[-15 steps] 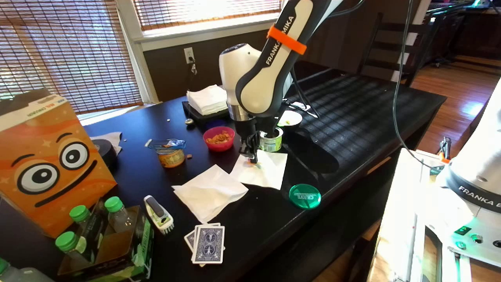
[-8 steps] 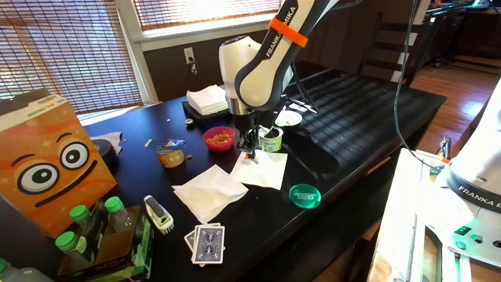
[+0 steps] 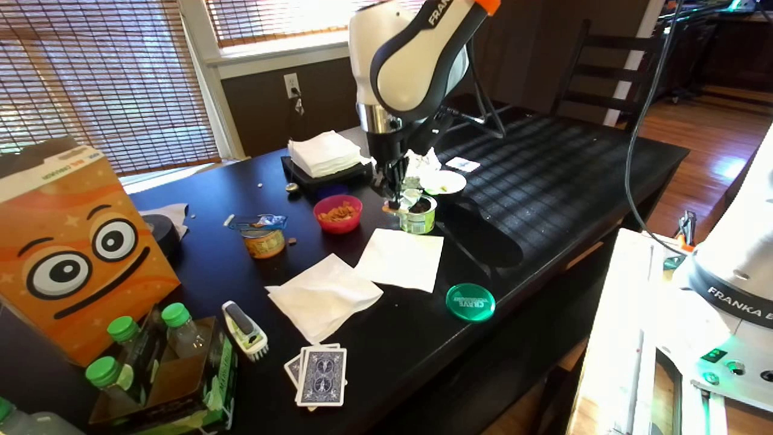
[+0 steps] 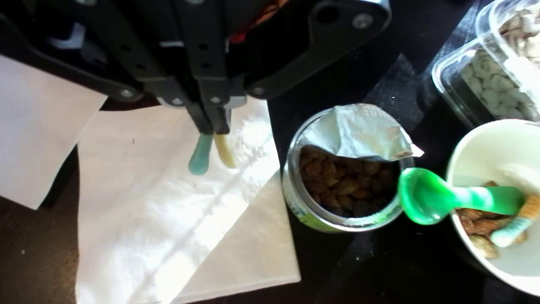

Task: Pick up the orange objects from the napkin and place them in the black and white bowl.

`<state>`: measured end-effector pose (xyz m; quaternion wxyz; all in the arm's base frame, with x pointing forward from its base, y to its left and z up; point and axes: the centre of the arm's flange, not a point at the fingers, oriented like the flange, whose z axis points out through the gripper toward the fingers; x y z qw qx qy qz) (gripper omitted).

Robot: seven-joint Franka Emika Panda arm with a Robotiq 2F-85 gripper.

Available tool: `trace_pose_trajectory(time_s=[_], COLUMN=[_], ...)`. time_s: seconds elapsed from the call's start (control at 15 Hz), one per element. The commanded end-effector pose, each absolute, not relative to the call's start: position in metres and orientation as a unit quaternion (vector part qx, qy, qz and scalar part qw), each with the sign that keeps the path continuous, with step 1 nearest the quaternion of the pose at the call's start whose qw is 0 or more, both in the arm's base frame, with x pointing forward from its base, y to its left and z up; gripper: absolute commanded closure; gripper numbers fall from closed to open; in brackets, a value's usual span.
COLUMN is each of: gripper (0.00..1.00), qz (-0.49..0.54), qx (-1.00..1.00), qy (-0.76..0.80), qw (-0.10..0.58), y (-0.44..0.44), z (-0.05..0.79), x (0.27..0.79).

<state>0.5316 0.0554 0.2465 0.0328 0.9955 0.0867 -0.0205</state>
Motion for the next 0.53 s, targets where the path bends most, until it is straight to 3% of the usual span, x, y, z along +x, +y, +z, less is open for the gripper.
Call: trace_pose_trajectory(time_s=[0.0, 0.47], gripper=[0.98, 0.98], qz=[-0.014, -0.006], qx=[0.998, 0.999], qy=[0.059, -0.018], qw=[0.034, 0.051], y=[0.024, -0.056], z=[0.288, 0.324], x=[0.513, 0.509])
